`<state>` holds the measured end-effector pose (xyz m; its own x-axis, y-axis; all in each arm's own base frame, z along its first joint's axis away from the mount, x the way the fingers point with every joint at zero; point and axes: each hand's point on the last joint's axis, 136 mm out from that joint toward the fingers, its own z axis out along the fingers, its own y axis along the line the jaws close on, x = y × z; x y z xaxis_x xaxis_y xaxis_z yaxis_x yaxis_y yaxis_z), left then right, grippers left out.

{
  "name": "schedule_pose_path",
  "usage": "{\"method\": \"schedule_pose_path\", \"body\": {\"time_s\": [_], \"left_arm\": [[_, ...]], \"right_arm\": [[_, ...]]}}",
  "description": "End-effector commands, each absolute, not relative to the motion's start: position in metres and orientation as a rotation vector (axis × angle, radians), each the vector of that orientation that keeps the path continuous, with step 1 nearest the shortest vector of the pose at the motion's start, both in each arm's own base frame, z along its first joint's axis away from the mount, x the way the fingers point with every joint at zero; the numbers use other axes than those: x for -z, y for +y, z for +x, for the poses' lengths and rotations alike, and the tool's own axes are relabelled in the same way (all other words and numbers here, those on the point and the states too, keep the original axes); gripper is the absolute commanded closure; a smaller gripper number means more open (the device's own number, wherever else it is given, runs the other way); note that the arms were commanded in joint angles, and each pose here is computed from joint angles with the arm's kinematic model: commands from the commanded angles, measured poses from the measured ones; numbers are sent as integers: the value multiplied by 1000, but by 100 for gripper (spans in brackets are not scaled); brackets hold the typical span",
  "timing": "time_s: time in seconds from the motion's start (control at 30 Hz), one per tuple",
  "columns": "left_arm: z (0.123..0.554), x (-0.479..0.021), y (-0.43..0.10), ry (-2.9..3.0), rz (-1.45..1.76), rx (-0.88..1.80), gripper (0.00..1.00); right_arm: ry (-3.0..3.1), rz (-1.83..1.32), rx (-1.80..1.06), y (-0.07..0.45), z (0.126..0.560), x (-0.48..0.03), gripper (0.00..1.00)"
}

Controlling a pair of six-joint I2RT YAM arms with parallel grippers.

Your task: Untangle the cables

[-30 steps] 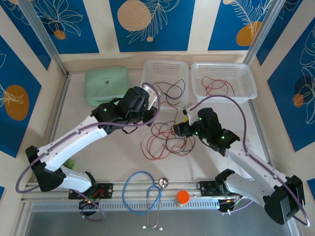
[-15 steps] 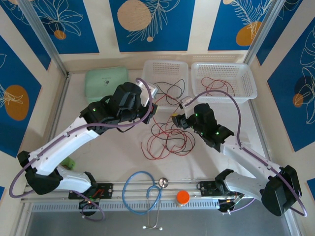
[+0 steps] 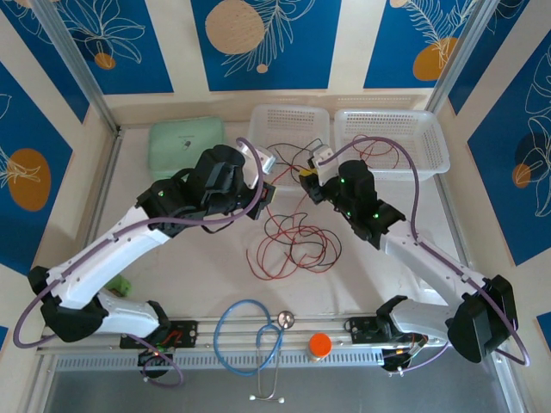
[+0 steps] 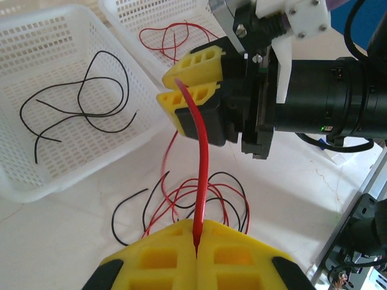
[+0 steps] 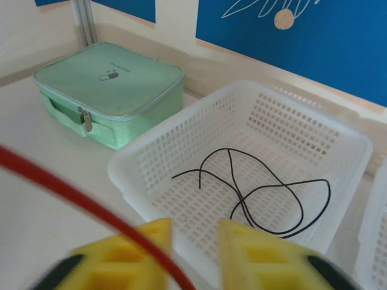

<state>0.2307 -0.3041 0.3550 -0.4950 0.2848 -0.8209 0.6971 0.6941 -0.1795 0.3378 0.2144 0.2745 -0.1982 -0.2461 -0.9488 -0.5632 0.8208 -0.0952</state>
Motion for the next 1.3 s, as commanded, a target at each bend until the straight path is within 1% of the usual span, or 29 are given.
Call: {"method": "schedule_pose_path", "body": {"time_s": [0.0, 0.03, 0.1, 0.13, 0.17, 0.27, 0.33, 0.43, 0.67, 0.83, 1.07, 1.27], "left_arm": [[226, -366, -298, 2054, 739, 637, 95], [228, -363, -297, 2057, 735, 627, 92], [230, -359, -297, 2065, 732, 611, 83], [231, -355, -297, 2072, 732, 602, 76], [232, -352, -297, 2078, 730, 596, 66], [234, -343, -298, 2098, 730, 582, 46], [235, -338, -299, 2106, 729, 578, 38], [234, -334, -298, 2111, 722, 578, 30], [232, -327, -289, 2111, 696, 563, 22], [232, -326, -286, 2106, 690, 559, 21], [234, -325, -282, 2096, 684, 534, 20], [235, -324, -280, 2091, 688, 509, 20]], "right_arm": [[1721, -588, -328, 213, 337, -304, 87], [1718, -575, -322, 210, 337, -307, 89], [1710, -562, -313, 206, 336, -314, 93], [1712, -545, -302, 202, 337, -318, 97], [1716, -527, -293, 198, 338, -321, 100], [1738, -474, -276, 185, 346, -330, 100], [1757, -430, -266, 174, 355, -334, 100], [1796, -347, -237, 152, 374, -339, 100], [1843, -72, -121, 76, 432, -349, 100], [1867, 79, -7, 24, 480, -337, 100], [1915, 186, 135, -30, 535, -289, 100], [2000, 293, 218, -70, 557, -234, 100]]}}
